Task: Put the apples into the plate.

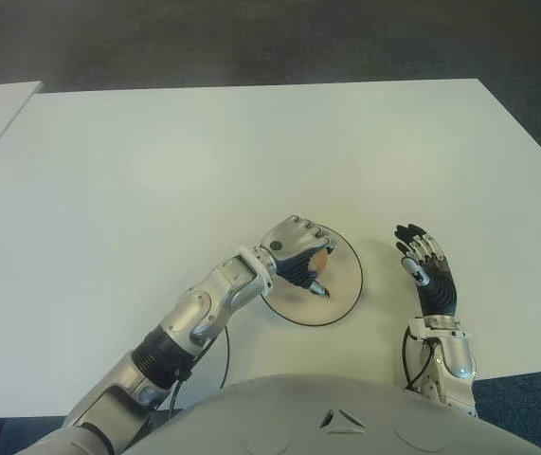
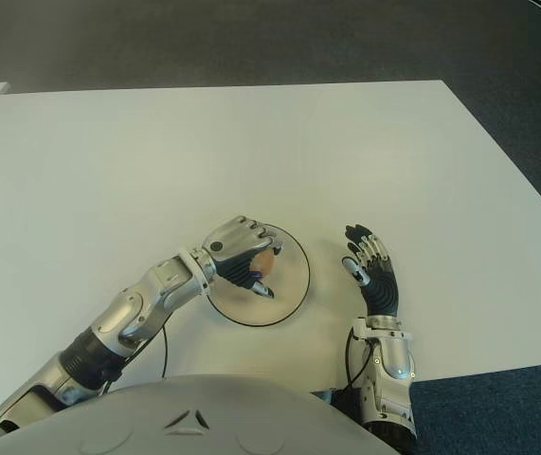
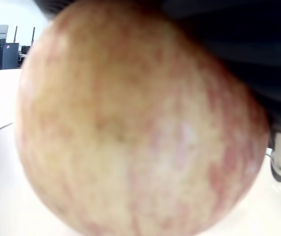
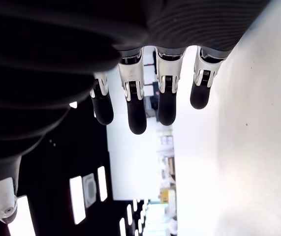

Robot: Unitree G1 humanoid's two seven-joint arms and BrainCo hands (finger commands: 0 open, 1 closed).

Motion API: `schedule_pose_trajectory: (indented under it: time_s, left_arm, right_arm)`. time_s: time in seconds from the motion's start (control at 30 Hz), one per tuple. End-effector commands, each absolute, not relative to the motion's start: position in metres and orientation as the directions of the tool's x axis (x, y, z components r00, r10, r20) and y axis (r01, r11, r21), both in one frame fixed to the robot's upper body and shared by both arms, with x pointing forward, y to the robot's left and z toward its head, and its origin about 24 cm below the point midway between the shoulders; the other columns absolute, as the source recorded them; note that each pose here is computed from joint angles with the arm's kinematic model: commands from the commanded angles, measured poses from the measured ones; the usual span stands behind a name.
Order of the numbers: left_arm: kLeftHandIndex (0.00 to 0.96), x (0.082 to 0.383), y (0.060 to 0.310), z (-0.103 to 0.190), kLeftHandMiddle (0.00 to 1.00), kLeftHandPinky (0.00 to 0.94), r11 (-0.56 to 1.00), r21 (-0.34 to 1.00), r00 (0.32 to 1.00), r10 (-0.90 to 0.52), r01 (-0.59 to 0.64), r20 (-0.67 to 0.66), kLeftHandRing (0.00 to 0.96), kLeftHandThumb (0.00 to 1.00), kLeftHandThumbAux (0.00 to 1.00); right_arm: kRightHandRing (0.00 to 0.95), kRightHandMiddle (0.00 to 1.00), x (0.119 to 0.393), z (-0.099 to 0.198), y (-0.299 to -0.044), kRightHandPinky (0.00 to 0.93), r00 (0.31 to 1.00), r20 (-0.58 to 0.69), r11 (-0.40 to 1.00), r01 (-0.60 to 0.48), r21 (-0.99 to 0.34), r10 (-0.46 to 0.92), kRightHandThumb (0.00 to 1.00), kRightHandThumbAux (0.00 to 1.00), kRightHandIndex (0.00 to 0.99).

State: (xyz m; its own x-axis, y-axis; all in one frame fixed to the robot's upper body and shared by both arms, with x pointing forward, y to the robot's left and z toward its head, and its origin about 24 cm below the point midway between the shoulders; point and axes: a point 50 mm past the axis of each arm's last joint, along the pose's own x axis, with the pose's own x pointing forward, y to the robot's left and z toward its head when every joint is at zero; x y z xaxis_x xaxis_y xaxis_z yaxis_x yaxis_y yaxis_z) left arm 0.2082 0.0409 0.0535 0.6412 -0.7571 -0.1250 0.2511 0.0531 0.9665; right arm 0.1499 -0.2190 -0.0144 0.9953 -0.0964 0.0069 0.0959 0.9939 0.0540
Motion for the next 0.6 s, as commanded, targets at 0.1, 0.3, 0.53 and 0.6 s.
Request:
schedule_pose_trajectory:
  time_s: [0.1, 0.3, 0.53, 0.6]
  left_arm:
    - [0.396, 0.2054, 0.0431, 0.0485, 0.54, 0.829, 0.02, 0.973, 0.641, -0.755, 0.232, -0.137, 0.84, 0.853, 0.668]
    - [0.397, 0.206, 0.0439, 0.05, 0.543, 0.825, 0.014, 0.979, 0.644, -0.755, 0.204, -0.123, 0.84, 0.853, 0.668]
    - [0.425, 0.2059, 0.0451, 0.0543, 0.71, 0.805, 0.053, 0.985, 0.626, -0.777, 0.167, -0.064, 0.827, 0.759, 0.685]
    - [0.433, 0.2055, 0.0458, 0.057, 0.764, 0.796, 0.067, 0.984, 0.616, -0.786, 0.165, -0.05, 0.819, 0.727, 0.692]
  right_arm:
    - [0.16, 0.228, 0.1298, -0.0412, -0.2122, 0.133, 0.981, -0.169, 0.99, 0.111, 0.085, -0.095, 0.307, 0.546, 0.17]
    - [0.158, 0.229, 0.1295, -0.0419, -0.2117, 0.131, 0.981, -0.169, 0.989, 0.116, 0.092, -0.1, 0.307, 0.549, 0.163]
    - [0.166, 0.23, 0.1293, -0.0421, -0.2119, 0.141, 0.981, -0.171, 0.989, 0.112, 0.095, -0.095, 0.313, 0.553, 0.153]
    - [0.167, 0.231, 0.1294, -0.042, -0.212, 0.141, 0.981, -0.171, 0.989, 0.113, 0.097, -0.095, 0.315, 0.554, 0.151]
